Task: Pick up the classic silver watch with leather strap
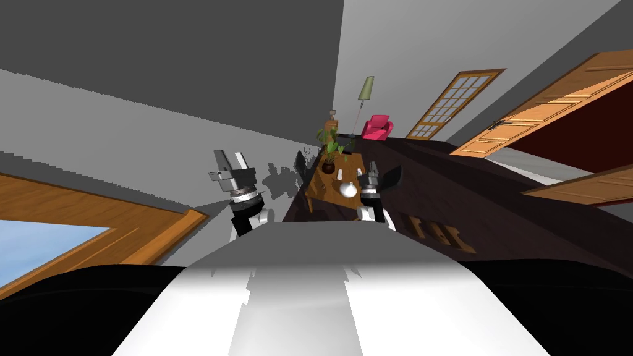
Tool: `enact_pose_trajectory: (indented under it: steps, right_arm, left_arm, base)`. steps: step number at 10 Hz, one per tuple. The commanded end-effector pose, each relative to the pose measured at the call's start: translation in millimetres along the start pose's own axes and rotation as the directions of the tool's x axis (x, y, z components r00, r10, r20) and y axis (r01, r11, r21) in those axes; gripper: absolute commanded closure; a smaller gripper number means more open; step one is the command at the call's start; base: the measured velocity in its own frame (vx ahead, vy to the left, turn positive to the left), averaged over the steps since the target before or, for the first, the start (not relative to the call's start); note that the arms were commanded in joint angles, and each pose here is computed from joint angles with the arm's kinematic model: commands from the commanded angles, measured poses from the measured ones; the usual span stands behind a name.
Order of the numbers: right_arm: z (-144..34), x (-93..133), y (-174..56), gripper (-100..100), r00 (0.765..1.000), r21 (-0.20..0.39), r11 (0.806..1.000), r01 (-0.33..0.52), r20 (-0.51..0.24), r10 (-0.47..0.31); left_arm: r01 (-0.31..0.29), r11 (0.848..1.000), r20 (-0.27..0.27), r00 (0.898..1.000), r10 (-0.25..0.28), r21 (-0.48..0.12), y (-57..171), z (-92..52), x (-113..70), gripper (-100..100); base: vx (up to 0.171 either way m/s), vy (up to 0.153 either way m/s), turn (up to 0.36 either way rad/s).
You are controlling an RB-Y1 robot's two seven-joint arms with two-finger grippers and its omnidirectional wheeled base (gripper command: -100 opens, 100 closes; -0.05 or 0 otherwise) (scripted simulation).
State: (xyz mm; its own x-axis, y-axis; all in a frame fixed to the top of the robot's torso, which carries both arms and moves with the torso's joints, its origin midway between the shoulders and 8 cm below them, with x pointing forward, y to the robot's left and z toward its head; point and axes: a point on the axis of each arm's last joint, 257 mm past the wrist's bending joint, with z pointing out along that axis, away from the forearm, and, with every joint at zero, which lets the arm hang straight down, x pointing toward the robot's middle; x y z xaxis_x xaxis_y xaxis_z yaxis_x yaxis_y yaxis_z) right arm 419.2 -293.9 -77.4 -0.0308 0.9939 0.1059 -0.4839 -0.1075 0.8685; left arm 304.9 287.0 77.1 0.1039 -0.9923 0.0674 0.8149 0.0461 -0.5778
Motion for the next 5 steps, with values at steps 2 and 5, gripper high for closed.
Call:
enact_pose_trajectory:
  steps: [2, 5]
  right_arm:
    - [2.0, -18, -26, -100, 0.998, 0.057, 0.997, -0.058, 0.038, 0.056]
    - [4.7, -39, -59, -100, 0.987, 0.117, 0.983, -0.14, 0.099, 0.129]
  left_arm:
    - [0.0, 1.0, 0.0, 1.0, 0.0, 0.0, 0, 0.0, 0.0, 0]
    - [0.0, 1.0, 0.0, 1.0, 0.0, 0.0, 0, 0.0, 0.0, 0]
  base:
    - [0.039, 0.114, 0.039]
    - [0.018, 0.075, 0.046]
